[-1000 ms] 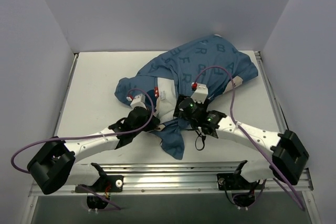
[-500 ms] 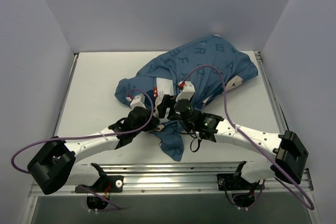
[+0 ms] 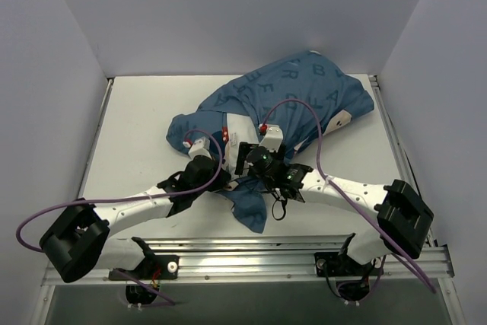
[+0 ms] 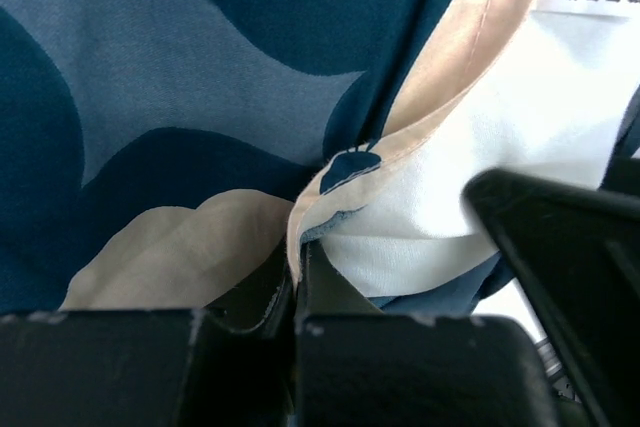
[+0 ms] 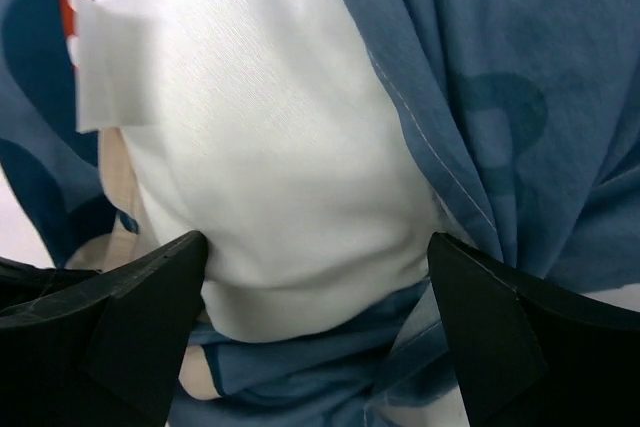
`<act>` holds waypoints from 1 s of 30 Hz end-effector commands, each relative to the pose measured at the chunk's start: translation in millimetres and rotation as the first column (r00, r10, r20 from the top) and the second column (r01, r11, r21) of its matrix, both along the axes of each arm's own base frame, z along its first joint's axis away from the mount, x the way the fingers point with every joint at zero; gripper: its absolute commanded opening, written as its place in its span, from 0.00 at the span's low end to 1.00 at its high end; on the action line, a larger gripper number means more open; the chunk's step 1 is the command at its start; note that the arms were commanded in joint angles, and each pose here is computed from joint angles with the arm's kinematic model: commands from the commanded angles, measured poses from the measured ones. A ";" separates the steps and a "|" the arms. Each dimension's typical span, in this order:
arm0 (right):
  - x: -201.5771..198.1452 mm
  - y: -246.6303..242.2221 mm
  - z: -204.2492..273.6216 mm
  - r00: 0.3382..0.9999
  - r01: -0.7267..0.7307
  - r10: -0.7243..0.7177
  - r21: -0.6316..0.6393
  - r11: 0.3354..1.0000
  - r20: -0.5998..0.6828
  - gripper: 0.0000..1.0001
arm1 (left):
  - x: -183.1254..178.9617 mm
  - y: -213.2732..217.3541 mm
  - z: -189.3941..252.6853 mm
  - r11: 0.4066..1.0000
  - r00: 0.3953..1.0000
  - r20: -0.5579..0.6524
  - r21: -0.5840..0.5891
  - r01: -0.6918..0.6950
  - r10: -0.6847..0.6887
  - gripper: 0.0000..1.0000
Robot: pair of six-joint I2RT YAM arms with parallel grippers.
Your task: Remove the pillowcase from the pillow
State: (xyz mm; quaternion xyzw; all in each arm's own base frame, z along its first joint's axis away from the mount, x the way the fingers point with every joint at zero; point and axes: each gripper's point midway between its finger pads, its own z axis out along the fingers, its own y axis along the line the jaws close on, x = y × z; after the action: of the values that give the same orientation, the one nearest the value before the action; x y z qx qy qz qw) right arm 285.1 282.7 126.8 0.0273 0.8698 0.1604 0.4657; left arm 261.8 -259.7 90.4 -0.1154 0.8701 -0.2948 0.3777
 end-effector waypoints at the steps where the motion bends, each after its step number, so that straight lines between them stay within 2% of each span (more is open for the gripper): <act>1: -5.5 -15.1 -16.1 0.998 0.040 -0.044 -0.095 0.995 -0.044 0.88 | -6.0 -0.8 -10.7 1.000 0.999 -0.037 0.018 0.018 -0.017 0.03; 8: -9.8 16.7 -45.8 0.989 -0.094 0.082 -0.099 0.991 -0.124 0.95 | -6.1 -5.4 -12.0 0.999 0.999 -0.041 0.023 0.030 -0.029 0.03; 16: 3.4 53.0 -40.2 0.976 -0.201 0.189 -0.111 0.973 -0.106 0.95 | -7.1 -7.2 -14.0 0.999 0.998 -0.046 0.025 0.037 -0.035 0.03; 21: 5.5 58.7 -77.2 0.966 -0.205 0.170 -0.174 0.963 -0.197 0.90 | -8.6 -6.9 -11.2 0.999 0.999 -0.040 0.025 0.036 -0.035 0.03; 24: 8.4 58.9 -91.2 0.963 -0.196 0.154 -0.183 0.963 -0.221 0.59 | -9.4 -5.8 -5.9 0.999 0.999 -0.030 0.016 0.032 -0.032 0.03; 25: 11.3 59.2 -92.5 0.963 -0.192 0.152 -0.172 0.966 -0.225 0.34 | -10.3 -5.4 -5.8 0.999 0.999 -0.031 0.014 0.031 -0.030 0.03; 28: 20.6 63.3 -87.6 0.965 -0.182 0.152 -0.127 0.975 -0.213 0.00 | -12.6 -5.9 -0.7 0.999 0.999 -0.025 0.002 0.034 -0.034 0.03; 30: 31.8 62.9 -75.6 0.972 -0.163 0.147 -0.076 0.984 -0.185 0.00 | -15.3 -8.0 1.4 0.999 0.999 -0.025 -0.006 0.044 -0.044 0.03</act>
State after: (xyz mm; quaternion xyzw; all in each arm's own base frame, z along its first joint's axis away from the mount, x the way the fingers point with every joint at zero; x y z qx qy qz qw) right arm 315.6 340.4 64.1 -0.0546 0.9070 0.1249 0.3985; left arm 263.4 -252.2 84.5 -0.1256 0.8733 -0.2725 0.3839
